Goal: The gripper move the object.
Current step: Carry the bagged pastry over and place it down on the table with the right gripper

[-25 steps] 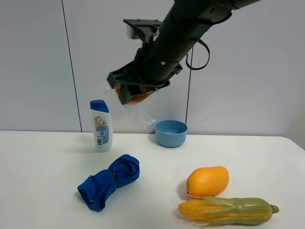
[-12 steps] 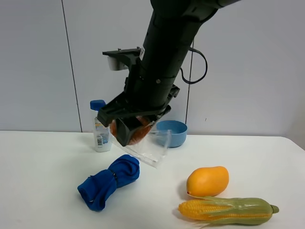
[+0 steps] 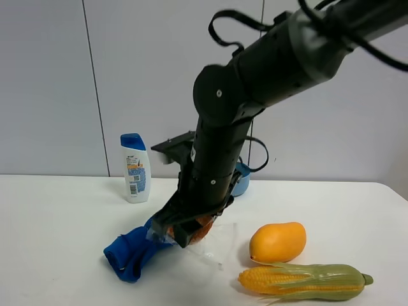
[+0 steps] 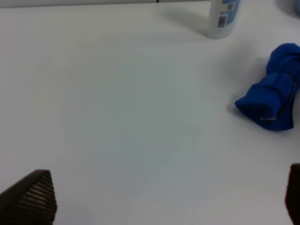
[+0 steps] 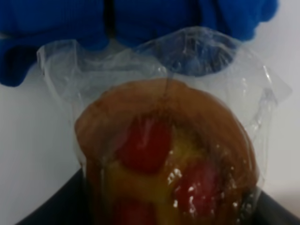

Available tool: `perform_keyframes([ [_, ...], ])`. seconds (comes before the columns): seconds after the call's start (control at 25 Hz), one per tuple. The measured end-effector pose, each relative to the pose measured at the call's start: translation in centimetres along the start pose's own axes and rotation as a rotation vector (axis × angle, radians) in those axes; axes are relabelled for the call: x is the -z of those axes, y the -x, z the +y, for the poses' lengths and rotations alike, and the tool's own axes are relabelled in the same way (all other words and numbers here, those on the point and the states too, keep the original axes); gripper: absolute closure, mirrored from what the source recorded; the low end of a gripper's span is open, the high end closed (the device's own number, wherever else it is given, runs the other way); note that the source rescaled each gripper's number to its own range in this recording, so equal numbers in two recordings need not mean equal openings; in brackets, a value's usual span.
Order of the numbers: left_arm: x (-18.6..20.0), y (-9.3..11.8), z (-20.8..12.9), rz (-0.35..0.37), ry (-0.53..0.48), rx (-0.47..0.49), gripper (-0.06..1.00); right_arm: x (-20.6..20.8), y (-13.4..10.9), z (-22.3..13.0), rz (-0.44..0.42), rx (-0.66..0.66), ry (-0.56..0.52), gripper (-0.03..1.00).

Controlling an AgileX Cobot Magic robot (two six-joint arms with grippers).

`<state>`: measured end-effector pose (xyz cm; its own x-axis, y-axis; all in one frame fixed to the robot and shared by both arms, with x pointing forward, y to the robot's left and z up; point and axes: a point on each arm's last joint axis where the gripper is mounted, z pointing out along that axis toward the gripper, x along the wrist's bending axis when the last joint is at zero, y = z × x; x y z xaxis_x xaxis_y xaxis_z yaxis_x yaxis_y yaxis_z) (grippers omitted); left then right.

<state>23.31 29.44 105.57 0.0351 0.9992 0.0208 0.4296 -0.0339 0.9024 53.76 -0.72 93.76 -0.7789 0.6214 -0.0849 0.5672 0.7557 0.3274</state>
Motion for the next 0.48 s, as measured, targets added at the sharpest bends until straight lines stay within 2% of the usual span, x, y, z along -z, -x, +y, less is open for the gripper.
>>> perform_keyframes([
  [0.48, 0.0, 0.0, 0.0, 0.0, 0.0, 0.0, -0.06, -3.3, -0.3, -0.5, 0.013, -0.03, -0.037, 0.97],
])
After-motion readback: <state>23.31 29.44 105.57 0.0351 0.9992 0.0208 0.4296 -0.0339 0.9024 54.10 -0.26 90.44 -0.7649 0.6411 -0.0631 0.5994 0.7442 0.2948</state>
